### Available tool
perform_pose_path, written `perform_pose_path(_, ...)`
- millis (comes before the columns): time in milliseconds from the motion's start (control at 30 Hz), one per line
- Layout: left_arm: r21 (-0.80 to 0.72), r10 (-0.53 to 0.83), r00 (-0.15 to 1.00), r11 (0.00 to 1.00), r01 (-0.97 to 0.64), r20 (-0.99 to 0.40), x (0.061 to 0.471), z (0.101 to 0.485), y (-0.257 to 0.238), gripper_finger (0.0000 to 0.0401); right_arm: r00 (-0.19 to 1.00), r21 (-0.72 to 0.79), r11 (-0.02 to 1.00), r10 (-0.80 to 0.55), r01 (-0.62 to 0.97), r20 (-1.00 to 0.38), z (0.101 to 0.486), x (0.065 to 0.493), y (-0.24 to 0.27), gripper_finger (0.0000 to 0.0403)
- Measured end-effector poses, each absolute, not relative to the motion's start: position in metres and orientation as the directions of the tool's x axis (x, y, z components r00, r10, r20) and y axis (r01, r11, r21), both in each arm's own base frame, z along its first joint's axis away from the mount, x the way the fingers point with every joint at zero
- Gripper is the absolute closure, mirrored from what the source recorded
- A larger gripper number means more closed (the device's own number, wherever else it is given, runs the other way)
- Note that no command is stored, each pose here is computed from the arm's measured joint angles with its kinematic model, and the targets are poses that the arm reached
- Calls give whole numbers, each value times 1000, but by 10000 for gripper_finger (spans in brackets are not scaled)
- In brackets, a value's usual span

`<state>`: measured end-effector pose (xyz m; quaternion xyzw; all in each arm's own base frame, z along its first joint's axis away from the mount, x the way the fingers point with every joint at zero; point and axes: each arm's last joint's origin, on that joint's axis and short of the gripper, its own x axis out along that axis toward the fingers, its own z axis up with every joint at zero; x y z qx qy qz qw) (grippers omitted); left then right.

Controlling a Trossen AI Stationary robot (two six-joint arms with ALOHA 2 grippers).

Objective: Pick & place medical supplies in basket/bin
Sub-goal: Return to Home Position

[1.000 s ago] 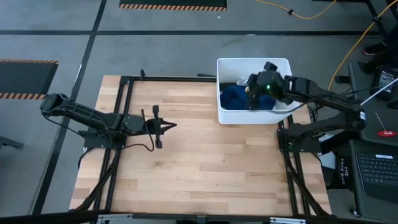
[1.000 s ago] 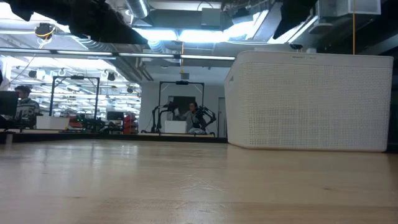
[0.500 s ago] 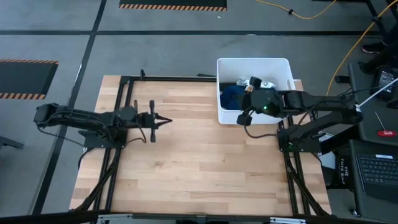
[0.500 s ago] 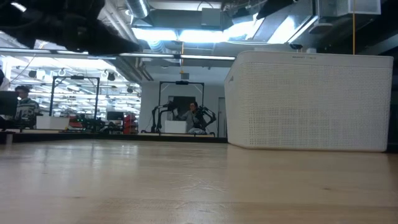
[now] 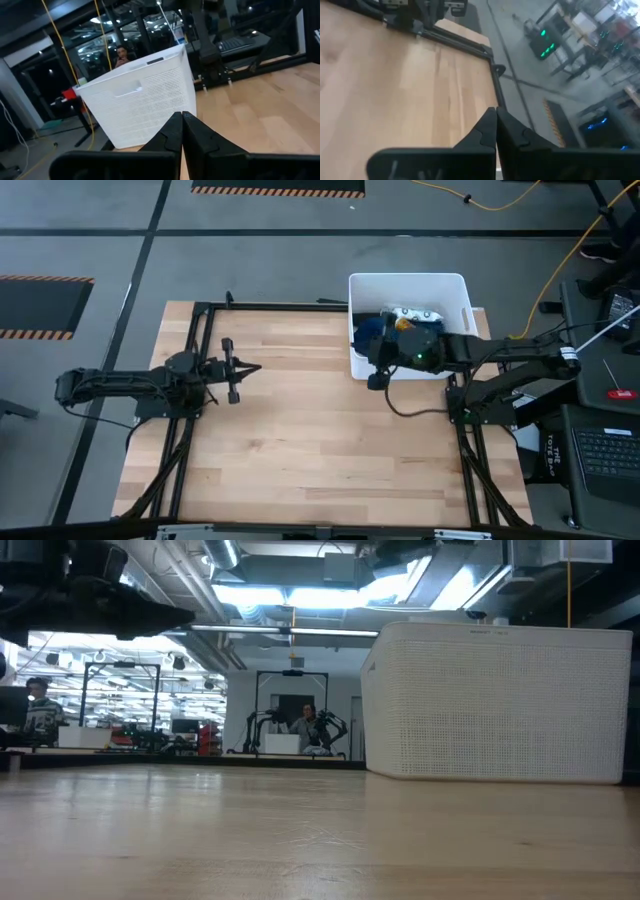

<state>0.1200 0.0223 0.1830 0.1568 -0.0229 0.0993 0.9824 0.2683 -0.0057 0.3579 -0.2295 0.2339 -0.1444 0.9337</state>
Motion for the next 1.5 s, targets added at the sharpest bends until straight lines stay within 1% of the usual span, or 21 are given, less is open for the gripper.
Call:
perform_pose_path(100, 300, 195, 976, 929, -216, 98, 116, 178, 23, 399, 856, -530, 834, -381, 156, -349, 340, 259, -7, 402)
perform_pose_path(200, 287, 218, 970, 927, -241, 108, 112, 179, 24, 400, 869, -526, 832, -384, 179, -312, 332, 244, -8, 402)
perform_pose_path(367, 282, 222, 964, 925, -256, 144, 108, 182, 24, 398, 889, -465, 856, -377, 228, -259, 315, 212, -8, 402)
perform_pose_path(500, 299, 217, 965, 920, -253, 150, 105, 182, 23, 398, 923, -423, 885, -310, 193, -227, 291, 190, -6, 402)
perform_pose_path(600, 302, 243, 957, 911, -282, 162, 103, 183, 23, 398, 940, -409, 894, -281, 184, -194, 280, 177, -4, 403)
perform_pose_path(700, 311, 280, 946, 895, -319, 165, 101, 183, 24, 398, 948, -336, 921, -268, 199, -173, 274, 161, -2, 403)
perform_pose_path(833, 311, 292, 943, 892, -329, 161, 98, 182, 24, 398, 964, -266, 946, -229, 187, -137, 261, 141, 2, 403)
perform_pose_path(1033, 301, 291, 939, 892, -336, 184, 96, 184, 23, 398, 983, -245, 958, -169, 147, -73, 231, 125, 9, 403)
perform_pose_path(1167, 305, 294, 938, 890, -338, 184, 96, 184, 23, 398, 988, -257, 958, -147, 130, -47, 222, 118, 11, 403)
perform_pose_path(1233, 316, 307, 934, 881, -352, 184, 96, 184, 24, 398, 989, -277, 953, -139, 120, -48, 219, 115, 11, 403)
perform_pose_path(1367, 336, 342, 922, 859, -386, 184, 95, 184, 25, 398, 992, -273, 956, -119, 106, -32, 208, 110, 11, 403)
perform_pose_path(1500, 337, 344, 919, 856, -391, 192, 95, 185, 25, 398, 994, -282, 954, -106, 104, 10, 201, 104, 10, 403)
